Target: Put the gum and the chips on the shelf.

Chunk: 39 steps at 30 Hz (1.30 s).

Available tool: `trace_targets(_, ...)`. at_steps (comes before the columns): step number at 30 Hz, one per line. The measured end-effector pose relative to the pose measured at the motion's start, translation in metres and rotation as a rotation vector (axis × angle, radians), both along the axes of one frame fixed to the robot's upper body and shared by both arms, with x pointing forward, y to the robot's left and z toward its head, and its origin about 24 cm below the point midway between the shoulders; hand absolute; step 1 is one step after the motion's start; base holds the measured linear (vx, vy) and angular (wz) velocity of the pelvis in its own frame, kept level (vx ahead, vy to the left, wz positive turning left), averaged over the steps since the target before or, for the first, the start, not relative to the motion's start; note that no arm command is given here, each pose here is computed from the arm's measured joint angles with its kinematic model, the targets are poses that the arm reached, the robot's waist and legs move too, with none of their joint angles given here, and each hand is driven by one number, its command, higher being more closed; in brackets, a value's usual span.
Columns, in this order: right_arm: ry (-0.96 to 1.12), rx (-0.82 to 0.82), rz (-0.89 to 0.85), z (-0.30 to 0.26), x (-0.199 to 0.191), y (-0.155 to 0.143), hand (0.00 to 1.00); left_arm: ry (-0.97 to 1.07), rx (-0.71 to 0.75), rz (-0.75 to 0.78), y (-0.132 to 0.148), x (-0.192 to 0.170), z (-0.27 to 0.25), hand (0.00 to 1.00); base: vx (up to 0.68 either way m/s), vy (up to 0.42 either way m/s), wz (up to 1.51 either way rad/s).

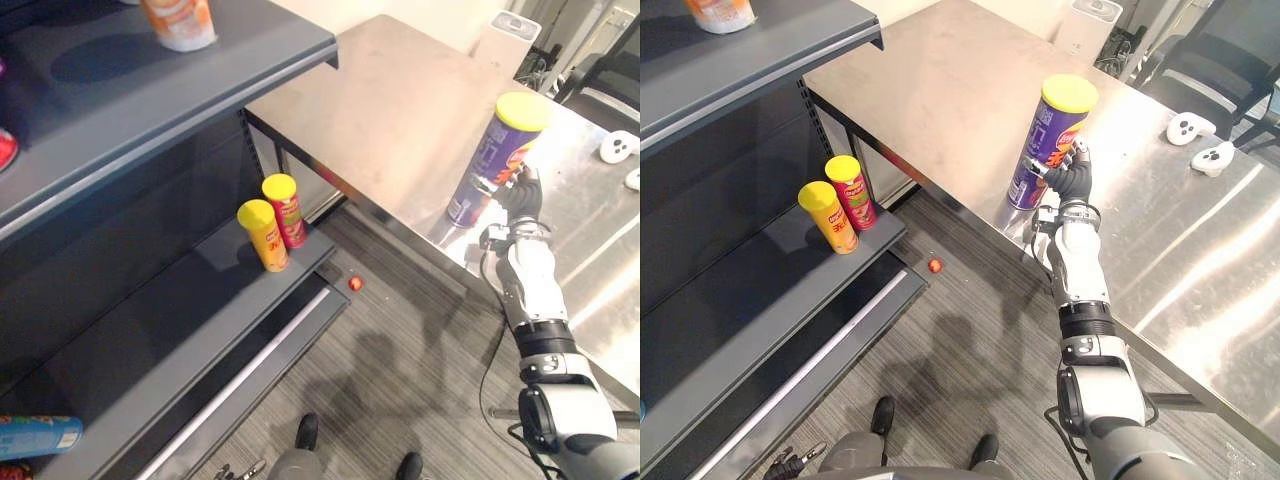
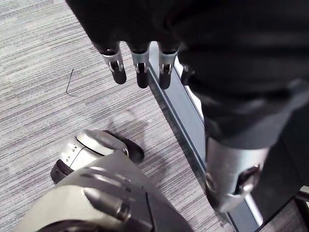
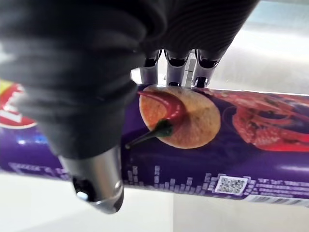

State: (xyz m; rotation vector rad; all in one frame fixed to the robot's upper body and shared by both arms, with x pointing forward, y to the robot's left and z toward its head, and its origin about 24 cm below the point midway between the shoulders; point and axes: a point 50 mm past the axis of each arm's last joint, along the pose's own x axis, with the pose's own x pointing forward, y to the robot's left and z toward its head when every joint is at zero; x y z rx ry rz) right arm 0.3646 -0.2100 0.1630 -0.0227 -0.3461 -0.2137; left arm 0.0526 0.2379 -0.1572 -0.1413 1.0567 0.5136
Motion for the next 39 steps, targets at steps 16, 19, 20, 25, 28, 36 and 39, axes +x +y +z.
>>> trace_targets(16, -0.256, -0.082, 0.090, 0.051, -0.031, 0.014, 1.00, 0.013, -0.001, 0.023, 0.002, -0.003, 0.000, 0.00, 0.00, -0.001, -0.03)
trace_targets(19, -0.259, -0.066, 0.117, 0.046, -0.038, 0.014, 1.00, 0.016, 0.002, 0.023, 0.003, -0.003, 0.000, 0.00, -0.05, -0.001, -0.07)
trace_targets(20, -0.247, -0.062, 0.125, 0.041, -0.040, 0.015, 1.00, 0.020, 0.001, 0.025, 0.003, -0.005, -0.001, 0.00, -0.03, -0.004, -0.09)
trace_targets(25, -0.241, -0.054, 0.169, 0.029, -0.054, 0.019, 1.00, 0.041, 0.000, 0.025, 0.002, -0.013, -0.002, 0.00, -0.03, -0.009, -0.15)
trace_targets(28, -0.248, -0.042, 0.187, 0.026, -0.059, 0.020, 1.00, 0.063, 0.004, 0.013, 0.002, -0.019, -0.002, 0.00, -0.01, -0.007, -0.04)
trace_targets(36, -0.210, -0.026, 0.192, 0.009, -0.070, 0.017, 1.00, 0.089, -0.006, 0.012, -0.001, -0.025, -0.004, 0.00, -0.02, -0.007, -0.09)
trace_targets(39, -0.184, -0.009, 0.199, 0.001, -0.072, 0.018, 1.00, 0.090, -0.009, 0.016, -0.002, -0.026, -0.005, 0.00, 0.00, -0.004, 0.01)
